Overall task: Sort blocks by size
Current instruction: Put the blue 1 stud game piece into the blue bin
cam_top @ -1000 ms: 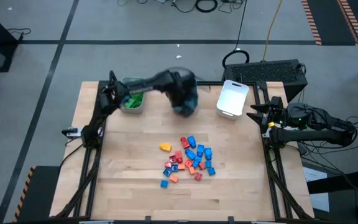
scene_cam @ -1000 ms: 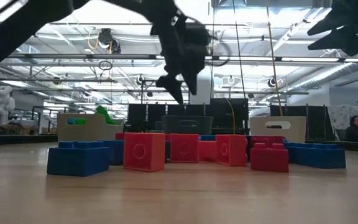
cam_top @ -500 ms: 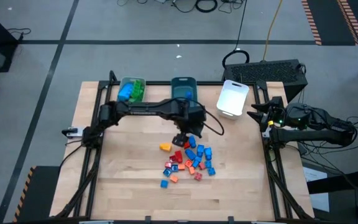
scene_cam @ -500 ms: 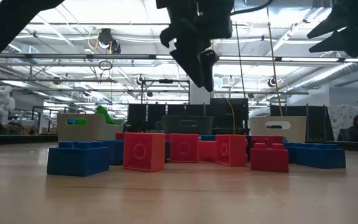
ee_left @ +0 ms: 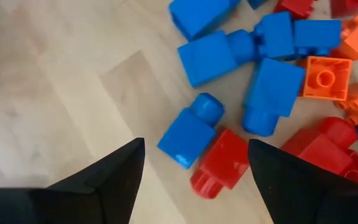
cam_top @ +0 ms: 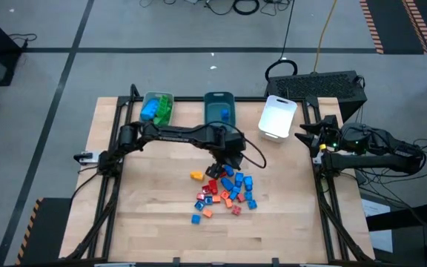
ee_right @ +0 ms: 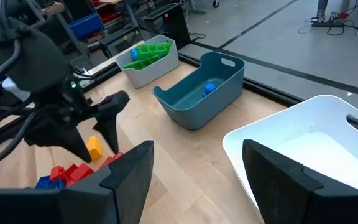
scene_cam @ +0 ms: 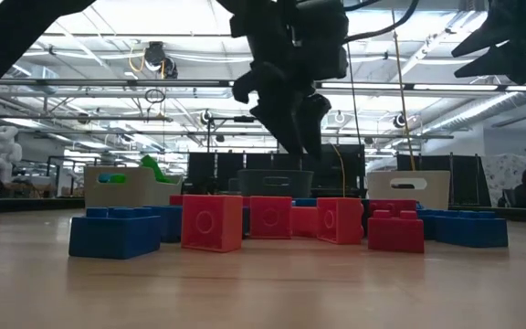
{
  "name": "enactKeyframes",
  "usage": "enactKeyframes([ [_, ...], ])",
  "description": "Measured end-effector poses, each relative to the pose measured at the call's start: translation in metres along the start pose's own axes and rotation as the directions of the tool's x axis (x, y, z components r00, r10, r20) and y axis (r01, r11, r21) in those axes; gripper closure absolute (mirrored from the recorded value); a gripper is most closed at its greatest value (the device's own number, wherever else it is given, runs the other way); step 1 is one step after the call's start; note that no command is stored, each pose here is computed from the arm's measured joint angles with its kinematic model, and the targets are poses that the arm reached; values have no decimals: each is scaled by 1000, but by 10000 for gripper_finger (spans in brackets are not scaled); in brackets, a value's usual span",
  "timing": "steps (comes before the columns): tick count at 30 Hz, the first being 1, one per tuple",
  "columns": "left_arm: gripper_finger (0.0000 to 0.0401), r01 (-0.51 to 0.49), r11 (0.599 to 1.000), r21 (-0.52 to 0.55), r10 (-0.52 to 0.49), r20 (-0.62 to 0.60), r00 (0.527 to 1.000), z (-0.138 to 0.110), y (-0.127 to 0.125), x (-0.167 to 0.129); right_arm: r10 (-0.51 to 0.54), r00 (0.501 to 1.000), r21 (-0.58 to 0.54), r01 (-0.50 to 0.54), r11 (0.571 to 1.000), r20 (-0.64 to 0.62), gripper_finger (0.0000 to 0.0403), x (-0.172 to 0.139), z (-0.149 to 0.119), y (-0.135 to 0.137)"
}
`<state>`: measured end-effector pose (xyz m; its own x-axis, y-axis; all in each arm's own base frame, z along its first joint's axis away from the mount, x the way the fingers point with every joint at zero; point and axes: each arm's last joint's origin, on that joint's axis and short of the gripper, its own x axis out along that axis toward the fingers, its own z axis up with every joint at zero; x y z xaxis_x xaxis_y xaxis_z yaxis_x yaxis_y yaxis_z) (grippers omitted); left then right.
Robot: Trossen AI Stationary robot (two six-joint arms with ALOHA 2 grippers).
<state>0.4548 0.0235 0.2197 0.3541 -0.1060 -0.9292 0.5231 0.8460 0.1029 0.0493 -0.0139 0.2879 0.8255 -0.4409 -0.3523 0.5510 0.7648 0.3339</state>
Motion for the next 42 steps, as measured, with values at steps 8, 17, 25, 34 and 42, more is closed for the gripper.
enactKeyframes([
  [8, 119, -79, 993, 83, 75, 52, 996, 0, 2, 17, 0, 1000, 0, 0, 1000, 0, 165, 0, 0, 0],
  [17, 119, -55, 994, 92, 53, 18, 998, -4, 3, 37, -2, 1000, 0, 2, 1000, 1, 165, 0, 0, 0],
  [25, 118, -41, 996, 81, 45, -47, 998, -10, 3, 53, -6, 1000, -1, 6, 1000, 1, 165, 0, 0, 0],
  [34, 135, -39, 998, 57, 44, -89, 995, -20, 11, 64, -6, 1000, -2, 6, 1000, 0, 165, 0, 0, 0],
  [42, 242, -49, 997, 54, 53, -77, 996, -20, 13, 62, -5, 1000, -1, 5, 1000, 0, 165, 0, 0, 0],
])
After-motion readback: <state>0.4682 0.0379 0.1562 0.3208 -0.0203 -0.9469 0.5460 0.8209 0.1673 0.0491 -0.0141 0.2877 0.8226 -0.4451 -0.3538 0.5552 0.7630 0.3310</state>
